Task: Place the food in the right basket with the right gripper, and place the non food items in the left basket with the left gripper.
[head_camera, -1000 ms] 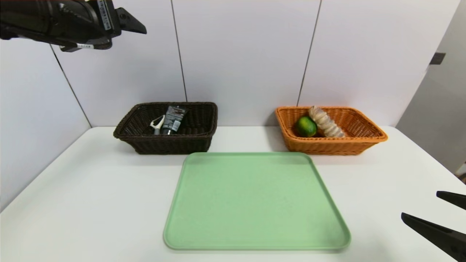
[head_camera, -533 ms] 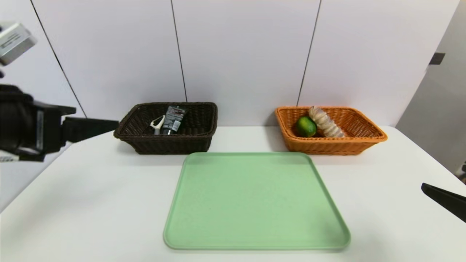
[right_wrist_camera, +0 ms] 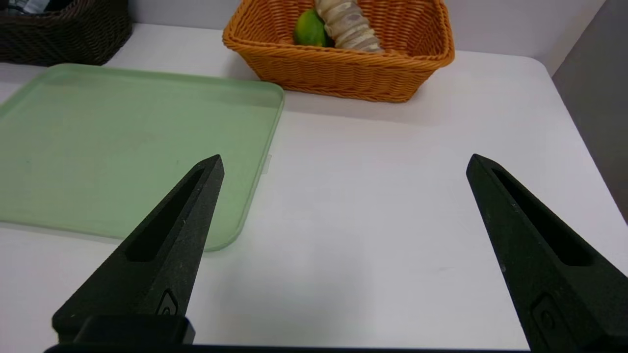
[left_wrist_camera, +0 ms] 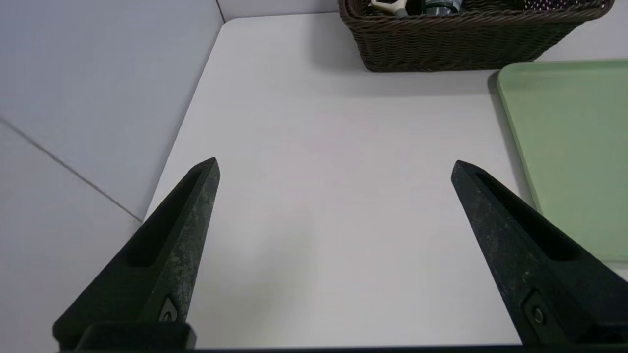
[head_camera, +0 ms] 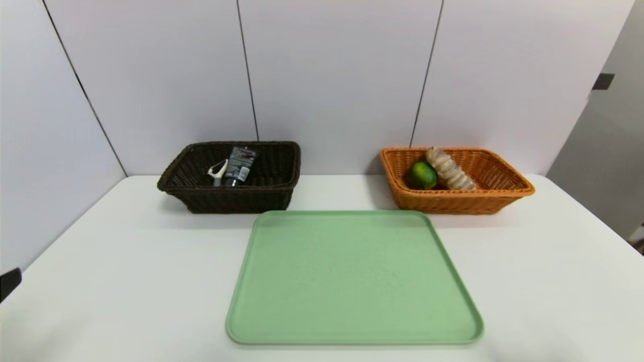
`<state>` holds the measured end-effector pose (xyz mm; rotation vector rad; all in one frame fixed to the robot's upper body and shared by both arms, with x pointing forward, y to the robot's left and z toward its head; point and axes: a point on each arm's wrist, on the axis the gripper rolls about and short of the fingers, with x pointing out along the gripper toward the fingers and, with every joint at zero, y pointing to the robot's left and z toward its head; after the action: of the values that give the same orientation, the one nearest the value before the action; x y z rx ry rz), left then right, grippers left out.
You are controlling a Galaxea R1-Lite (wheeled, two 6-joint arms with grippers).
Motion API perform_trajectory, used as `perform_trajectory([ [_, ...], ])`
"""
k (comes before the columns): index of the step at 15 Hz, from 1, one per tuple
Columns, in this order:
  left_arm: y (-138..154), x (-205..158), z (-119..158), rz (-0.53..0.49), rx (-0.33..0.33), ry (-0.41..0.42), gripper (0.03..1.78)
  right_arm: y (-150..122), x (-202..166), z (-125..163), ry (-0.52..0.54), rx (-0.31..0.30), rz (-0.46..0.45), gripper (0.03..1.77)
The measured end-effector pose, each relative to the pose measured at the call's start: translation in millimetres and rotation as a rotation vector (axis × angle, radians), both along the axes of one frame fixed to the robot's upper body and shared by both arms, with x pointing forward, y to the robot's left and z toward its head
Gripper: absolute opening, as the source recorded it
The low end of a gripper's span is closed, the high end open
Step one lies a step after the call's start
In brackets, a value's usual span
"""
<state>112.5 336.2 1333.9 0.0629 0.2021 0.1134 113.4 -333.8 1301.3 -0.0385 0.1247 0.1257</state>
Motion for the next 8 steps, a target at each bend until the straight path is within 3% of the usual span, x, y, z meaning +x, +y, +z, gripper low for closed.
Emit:
perform_trajectory([
  [4,0,-43,-48,0.013,0.002,-0.068,1.68,-2,-35,-30,-0.124,0.007,-0.015,1.71],
  [8,0,-65,-88,0.004,0.046,-0.162,1.69,-1,-57,-59,-0.287,-0.022,-0.006,1.71],
])
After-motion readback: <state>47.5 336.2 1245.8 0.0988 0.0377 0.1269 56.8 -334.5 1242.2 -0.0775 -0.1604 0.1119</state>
